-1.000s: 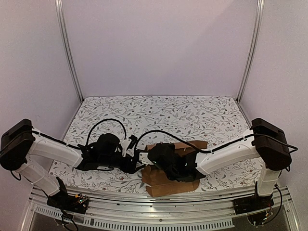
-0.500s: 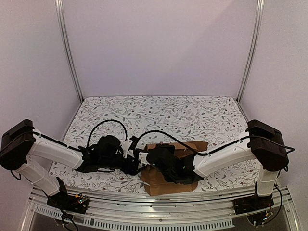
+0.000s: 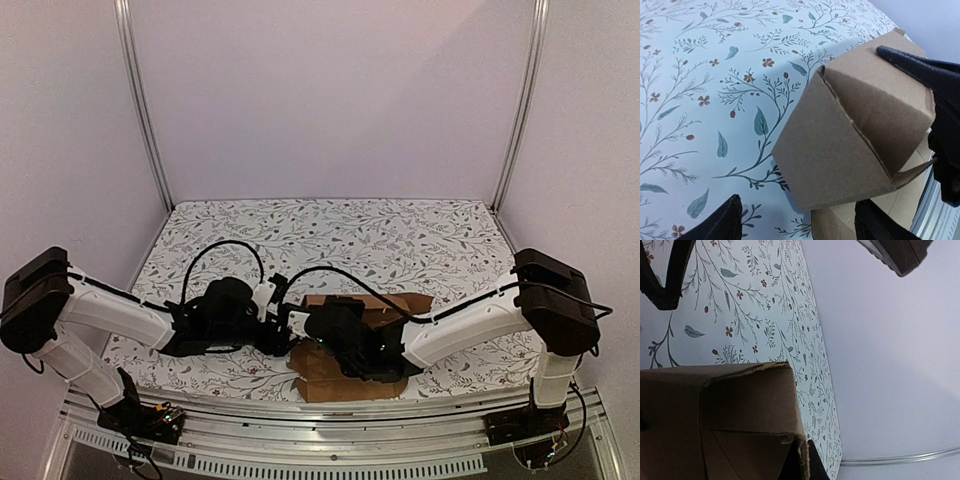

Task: Fold the paper box

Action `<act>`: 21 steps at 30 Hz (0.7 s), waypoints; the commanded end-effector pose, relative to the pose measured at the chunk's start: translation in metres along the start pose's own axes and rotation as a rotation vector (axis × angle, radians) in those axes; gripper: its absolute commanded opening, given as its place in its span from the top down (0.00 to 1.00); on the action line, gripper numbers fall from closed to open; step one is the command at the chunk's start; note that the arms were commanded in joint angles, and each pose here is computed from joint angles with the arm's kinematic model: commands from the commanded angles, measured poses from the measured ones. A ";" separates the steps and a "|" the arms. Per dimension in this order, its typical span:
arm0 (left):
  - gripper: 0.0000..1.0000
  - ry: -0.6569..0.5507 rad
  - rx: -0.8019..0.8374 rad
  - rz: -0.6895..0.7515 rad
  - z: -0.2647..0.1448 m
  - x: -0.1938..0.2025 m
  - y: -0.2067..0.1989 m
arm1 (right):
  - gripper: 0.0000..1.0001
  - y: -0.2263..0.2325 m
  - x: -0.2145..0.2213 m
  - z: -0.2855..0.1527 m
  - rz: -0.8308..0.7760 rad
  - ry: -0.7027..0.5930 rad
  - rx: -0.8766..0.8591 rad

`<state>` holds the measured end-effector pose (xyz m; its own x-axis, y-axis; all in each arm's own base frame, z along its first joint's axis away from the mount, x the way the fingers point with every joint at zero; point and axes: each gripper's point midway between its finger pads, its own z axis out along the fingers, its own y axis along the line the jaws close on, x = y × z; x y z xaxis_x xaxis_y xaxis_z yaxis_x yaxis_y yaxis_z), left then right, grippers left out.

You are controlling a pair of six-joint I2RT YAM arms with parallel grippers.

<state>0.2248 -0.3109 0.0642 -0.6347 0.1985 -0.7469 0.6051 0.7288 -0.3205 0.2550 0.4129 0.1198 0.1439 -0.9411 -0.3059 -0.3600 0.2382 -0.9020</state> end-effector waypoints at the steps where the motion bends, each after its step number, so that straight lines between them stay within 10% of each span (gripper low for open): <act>1: 0.24 -0.121 0.066 0.045 0.004 -0.027 -0.019 | 1.00 0.008 -0.007 -0.008 0.021 -0.041 -0.039; 21: 0.31 -0.261 -0.017 0.074 0.020 -0.029 -0.016 | 1.00 -0.001 -0.011 -0.009 0.051 -0.038 -0.029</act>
<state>0.2338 -0.3390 0.0699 -0.4905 0.1328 -0.8613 0.6701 0.6893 -0.2754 0.2550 0.4127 0.1216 0.1404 -0.9388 -0.3147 -0.3588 0.2479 -0.8999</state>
